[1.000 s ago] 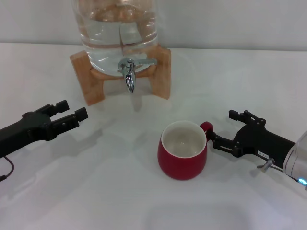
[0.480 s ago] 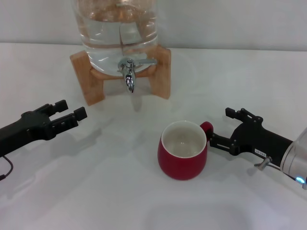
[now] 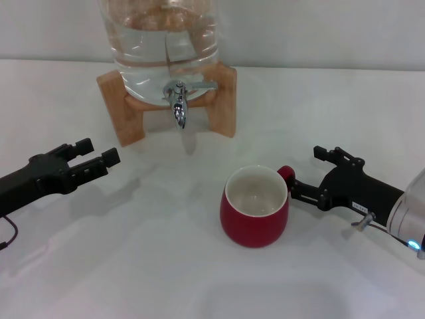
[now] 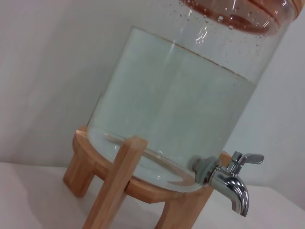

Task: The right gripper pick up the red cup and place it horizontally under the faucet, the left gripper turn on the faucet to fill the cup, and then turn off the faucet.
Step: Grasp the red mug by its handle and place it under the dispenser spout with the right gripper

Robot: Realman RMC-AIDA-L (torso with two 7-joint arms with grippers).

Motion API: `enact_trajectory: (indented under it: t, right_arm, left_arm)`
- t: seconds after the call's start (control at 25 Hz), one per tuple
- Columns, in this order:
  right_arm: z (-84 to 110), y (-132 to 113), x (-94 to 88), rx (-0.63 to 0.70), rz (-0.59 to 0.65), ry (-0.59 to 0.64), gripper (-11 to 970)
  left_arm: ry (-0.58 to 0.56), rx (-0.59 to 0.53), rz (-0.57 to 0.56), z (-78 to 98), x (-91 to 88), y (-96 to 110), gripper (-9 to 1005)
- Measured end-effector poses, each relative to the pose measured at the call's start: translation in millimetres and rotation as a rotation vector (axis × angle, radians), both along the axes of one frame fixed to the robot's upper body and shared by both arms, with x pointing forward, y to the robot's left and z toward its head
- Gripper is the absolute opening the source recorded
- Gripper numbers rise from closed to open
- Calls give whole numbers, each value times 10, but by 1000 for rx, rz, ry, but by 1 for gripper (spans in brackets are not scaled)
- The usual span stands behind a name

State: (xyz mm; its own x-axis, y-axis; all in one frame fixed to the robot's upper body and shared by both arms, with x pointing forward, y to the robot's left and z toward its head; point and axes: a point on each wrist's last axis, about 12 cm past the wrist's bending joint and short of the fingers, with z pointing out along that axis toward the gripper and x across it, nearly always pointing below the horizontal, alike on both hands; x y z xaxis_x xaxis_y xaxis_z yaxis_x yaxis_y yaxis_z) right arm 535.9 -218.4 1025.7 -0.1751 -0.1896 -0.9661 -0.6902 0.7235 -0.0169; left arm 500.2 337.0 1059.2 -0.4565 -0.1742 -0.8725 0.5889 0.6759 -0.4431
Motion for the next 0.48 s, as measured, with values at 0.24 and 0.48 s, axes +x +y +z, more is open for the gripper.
enact_trajectory:
  t: [0.24, 0.48]
  right_arm:
    - [-9, 16, -6, -5, 6, 4, 749]
    - [-5, 25, -7, -4, 10, 2, 744]
  left_arm:
    - [0, -1, 2, 1, 0, 2, 887]
    - [0, 0, 2, 1, 0, 3, 887]
